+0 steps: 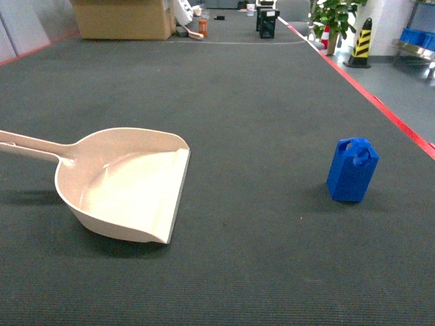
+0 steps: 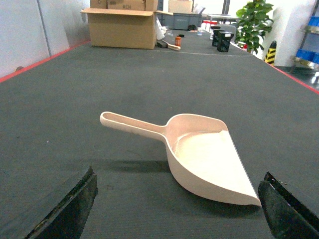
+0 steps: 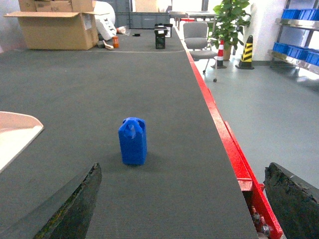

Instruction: Place part in tray to right shelf

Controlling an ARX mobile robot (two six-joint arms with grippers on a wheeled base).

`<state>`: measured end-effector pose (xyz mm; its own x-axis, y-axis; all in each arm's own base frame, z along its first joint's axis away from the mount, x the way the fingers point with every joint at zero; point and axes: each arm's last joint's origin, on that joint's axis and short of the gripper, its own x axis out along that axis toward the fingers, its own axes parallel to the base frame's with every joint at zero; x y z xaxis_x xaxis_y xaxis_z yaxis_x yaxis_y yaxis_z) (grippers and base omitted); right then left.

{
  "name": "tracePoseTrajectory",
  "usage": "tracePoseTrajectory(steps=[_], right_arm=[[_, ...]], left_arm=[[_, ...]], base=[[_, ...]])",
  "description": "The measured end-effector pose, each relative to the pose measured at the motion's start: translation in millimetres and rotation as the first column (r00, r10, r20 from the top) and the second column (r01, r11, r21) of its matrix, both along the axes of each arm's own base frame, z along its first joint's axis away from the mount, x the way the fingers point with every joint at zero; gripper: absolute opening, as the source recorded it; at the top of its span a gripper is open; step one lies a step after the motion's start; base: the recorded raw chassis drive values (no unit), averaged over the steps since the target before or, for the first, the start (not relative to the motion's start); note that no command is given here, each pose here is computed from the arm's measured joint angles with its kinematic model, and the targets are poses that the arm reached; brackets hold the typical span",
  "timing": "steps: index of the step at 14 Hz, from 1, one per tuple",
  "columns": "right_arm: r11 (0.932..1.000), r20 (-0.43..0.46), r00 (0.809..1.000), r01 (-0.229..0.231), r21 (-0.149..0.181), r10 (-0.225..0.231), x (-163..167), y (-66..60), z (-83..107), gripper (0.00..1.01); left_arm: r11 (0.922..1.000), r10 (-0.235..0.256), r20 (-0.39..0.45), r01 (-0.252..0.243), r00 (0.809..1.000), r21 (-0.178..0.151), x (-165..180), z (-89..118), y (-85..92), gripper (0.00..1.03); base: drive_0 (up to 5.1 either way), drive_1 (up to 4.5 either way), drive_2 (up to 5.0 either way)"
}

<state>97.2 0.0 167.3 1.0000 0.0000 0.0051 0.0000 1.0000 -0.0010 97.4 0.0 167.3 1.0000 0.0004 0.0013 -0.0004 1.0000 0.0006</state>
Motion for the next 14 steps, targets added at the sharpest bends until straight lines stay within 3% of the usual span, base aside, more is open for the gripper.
tracePoseTrajectory(steps=[14], right_arm=[[1.0000, 0.000, 1.000, 0.000, 0.000, 0.000, 0.0, 0.0, 0.0, 0.98]], left_arm=[[1.0000, 0.000, 0.000, 0.000, 1.000, 0.000, 0.0, 0.0, 0.0, 0.98]], base=[[0.0, 0.00, 0.0]])
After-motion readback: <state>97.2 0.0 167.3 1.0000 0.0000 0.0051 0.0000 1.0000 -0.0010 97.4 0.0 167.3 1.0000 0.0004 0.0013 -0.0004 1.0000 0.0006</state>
